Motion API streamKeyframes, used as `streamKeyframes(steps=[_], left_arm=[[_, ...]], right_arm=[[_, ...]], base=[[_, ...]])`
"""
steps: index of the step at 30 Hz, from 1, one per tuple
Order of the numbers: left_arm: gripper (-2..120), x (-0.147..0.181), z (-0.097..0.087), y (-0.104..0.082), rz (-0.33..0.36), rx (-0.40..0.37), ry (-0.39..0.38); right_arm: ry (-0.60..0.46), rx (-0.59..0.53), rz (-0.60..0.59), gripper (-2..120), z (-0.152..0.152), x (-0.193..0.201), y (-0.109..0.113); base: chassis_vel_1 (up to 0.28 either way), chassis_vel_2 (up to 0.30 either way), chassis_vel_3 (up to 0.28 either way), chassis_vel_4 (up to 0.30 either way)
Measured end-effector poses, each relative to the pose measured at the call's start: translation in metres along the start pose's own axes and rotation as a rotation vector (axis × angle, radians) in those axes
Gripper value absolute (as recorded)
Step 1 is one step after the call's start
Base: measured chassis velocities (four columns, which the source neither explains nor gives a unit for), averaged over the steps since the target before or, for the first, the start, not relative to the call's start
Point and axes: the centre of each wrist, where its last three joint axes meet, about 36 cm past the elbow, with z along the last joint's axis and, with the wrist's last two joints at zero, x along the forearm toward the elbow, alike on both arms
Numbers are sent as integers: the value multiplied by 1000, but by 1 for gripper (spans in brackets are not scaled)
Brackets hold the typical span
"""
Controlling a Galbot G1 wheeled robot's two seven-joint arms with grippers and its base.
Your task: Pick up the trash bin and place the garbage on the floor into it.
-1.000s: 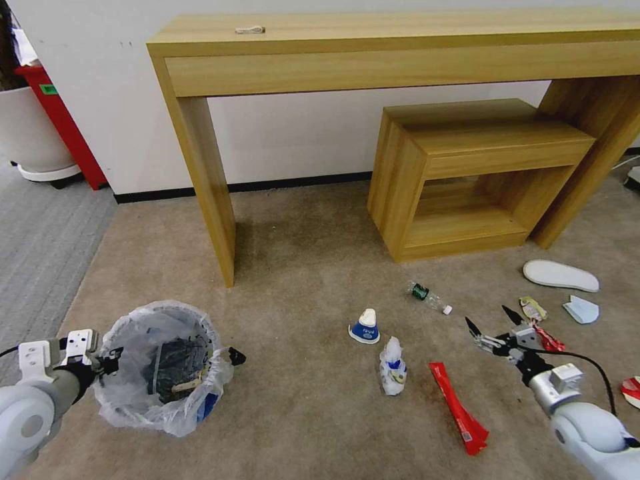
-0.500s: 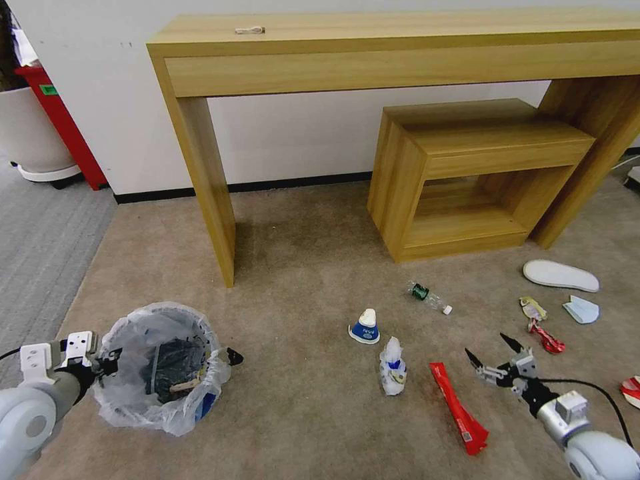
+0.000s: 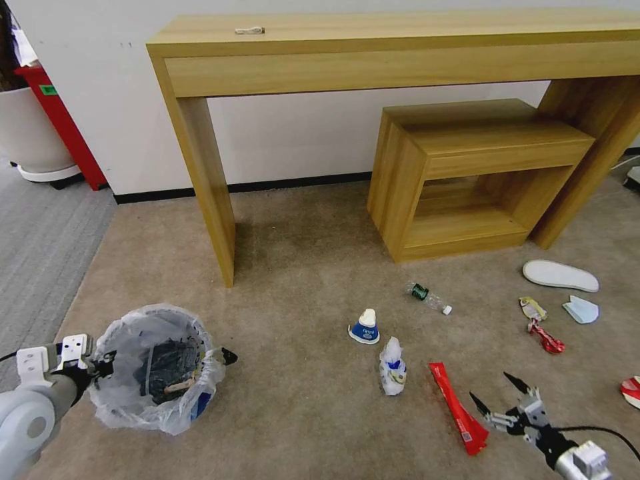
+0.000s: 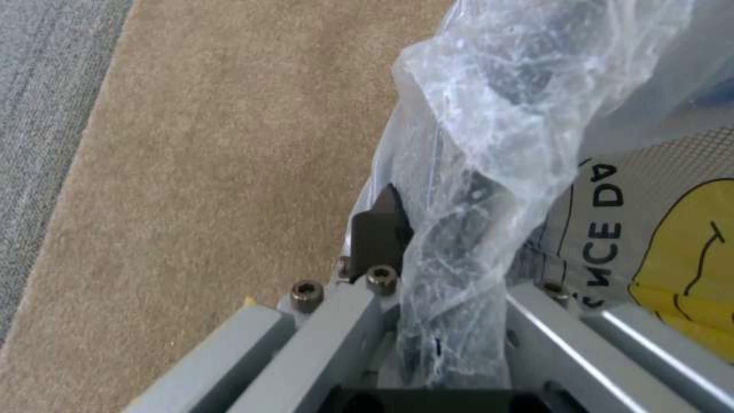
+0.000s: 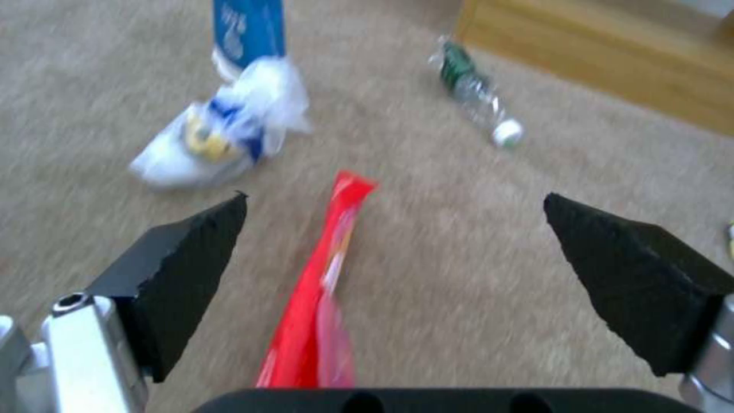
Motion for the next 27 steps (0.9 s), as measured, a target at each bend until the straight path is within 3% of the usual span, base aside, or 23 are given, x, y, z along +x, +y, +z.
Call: streamKeyframes(steps=[11,27], left_arm=[[0,-7,1,4,-5,10,-9],[0,-7,3,5,-5,13,-15]], right_arm=[[90,33,-77,100,17,24,11],[147,19,-107,100,25,12,14]], base=[[0,0,0,0],[0,0,0,0]])
